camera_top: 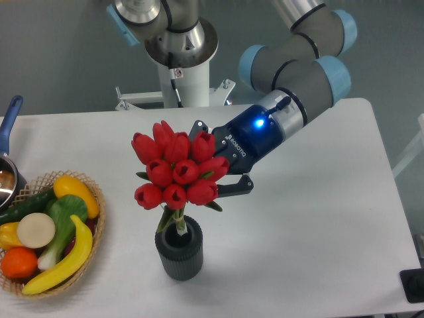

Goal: Insert the flowers into the vase
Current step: 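Lower the tulip stems down into the grey vase opening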

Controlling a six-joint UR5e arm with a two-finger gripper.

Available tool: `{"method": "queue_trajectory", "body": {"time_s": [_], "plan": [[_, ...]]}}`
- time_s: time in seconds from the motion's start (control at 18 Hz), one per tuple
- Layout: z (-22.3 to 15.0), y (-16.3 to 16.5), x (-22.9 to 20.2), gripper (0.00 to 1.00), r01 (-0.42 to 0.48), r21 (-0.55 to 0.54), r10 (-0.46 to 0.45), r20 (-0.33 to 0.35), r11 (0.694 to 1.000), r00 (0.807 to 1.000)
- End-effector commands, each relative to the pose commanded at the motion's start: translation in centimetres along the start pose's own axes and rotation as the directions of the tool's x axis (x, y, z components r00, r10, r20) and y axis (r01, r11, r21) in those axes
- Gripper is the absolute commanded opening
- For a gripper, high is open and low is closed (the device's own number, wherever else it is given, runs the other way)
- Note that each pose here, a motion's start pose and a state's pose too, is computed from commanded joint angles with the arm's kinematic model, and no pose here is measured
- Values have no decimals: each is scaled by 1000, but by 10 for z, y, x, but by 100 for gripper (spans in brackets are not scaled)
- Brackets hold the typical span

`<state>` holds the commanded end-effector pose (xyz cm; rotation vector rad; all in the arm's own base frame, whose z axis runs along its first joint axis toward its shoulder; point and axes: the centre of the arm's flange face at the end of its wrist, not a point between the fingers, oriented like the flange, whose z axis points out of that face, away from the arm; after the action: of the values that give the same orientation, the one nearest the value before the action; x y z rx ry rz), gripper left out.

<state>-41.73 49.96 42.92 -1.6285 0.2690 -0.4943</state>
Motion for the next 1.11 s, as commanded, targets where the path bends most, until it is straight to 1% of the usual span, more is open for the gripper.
{"method": "queue_trajectory", "body": {"time_s": [0.17,0.33,0.61,0.94,1.11], "plan": [[12,20,-7,0,2,-25,-2,-8,1000,1000],[26,49,-8,0,-3,-65,2,-14,998,1000],[28,92,3,0,-4,-89,2,-18,996,1000],[28,114,10,3,-3,-95,1,-23,996,1000],[28,125,6,5,-3,-95,1,-25,995,1000]]}}
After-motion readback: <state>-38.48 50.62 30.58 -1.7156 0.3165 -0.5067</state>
